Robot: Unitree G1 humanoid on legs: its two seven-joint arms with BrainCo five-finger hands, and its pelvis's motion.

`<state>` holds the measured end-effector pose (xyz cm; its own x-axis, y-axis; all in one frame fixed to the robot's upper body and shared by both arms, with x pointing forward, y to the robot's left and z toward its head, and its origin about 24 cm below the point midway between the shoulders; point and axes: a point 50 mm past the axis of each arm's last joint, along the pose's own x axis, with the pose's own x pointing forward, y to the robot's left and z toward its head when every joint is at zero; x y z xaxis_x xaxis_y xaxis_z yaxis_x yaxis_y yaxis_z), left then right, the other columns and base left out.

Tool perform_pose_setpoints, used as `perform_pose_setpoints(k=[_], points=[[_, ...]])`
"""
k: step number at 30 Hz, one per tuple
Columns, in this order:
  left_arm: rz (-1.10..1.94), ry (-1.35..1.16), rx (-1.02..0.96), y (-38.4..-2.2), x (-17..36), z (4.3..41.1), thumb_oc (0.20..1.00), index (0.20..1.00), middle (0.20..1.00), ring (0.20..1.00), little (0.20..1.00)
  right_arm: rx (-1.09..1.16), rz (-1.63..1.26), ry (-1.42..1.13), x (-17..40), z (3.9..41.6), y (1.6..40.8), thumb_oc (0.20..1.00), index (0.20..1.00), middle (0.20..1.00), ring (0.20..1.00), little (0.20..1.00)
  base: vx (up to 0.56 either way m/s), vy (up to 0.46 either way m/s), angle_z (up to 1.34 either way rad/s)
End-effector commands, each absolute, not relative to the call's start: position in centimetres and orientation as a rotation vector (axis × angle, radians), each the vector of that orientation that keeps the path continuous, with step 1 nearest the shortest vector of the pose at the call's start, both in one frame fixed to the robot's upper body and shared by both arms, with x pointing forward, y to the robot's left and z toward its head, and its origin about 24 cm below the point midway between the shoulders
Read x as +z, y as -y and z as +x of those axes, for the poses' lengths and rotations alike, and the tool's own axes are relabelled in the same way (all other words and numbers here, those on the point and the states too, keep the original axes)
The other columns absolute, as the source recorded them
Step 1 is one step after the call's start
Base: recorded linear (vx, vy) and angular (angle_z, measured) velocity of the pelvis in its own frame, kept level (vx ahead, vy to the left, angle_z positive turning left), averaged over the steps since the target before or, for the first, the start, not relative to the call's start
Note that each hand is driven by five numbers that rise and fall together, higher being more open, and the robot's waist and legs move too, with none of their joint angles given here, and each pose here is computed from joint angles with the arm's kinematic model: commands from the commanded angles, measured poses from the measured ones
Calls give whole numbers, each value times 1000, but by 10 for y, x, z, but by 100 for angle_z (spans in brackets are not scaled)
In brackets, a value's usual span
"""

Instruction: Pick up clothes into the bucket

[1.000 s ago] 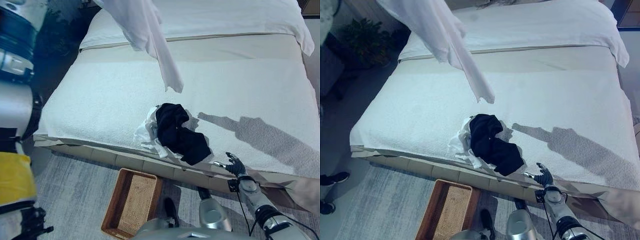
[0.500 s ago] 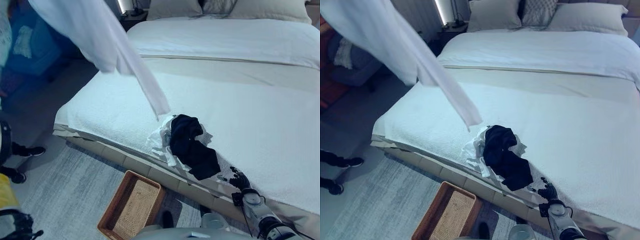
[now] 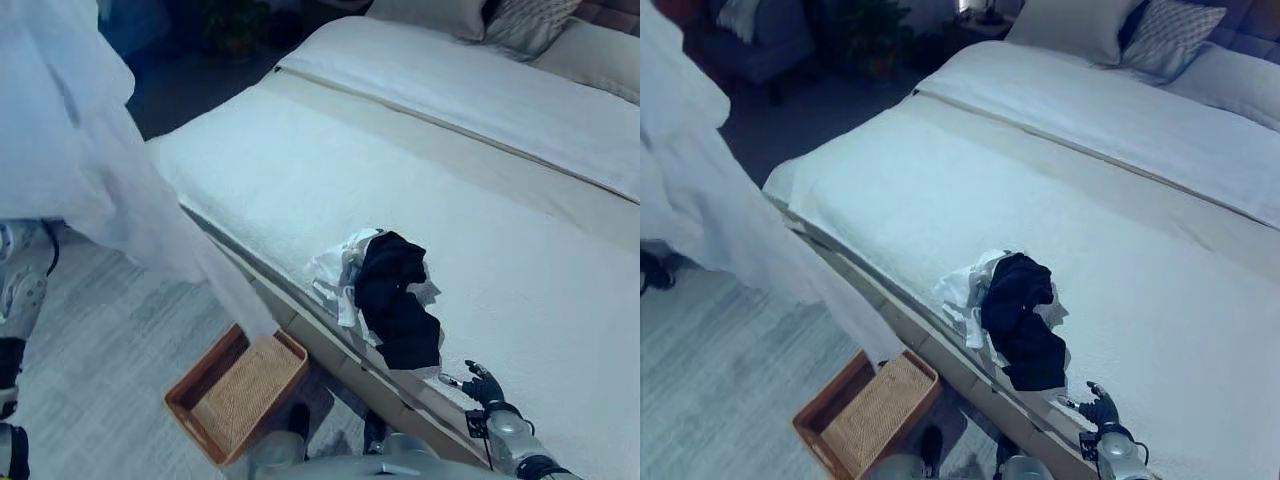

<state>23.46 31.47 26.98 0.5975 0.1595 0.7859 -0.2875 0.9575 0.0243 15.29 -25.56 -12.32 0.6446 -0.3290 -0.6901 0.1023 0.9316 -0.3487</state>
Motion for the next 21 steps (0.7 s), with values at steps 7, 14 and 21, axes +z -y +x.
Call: perform_pose_setpoints(k=[7, 14, 21], points=[[89, 691, 341, -319, 195, 236, 200, 200, 200, 200, 200, -236, -400, -661, -93, 197, 267, 1000, 1000, 1000, 1000, 1000, -86, 43, 14], [485, 457, 458, -320, 148, 252, 200, 200, 200, 200, 200, -316, -389, -472, -59, 233, 274, 1000, 1000, 1000, 1000, 1000, -73, 86, 9], [582, 268, 522, -325, 112, 275, 200, 200, 200, 200, 200, -309, -404, -330, -32, 266, 262, 1000, 1000, 1000, 1000, 1000, -94, 82, -9]])
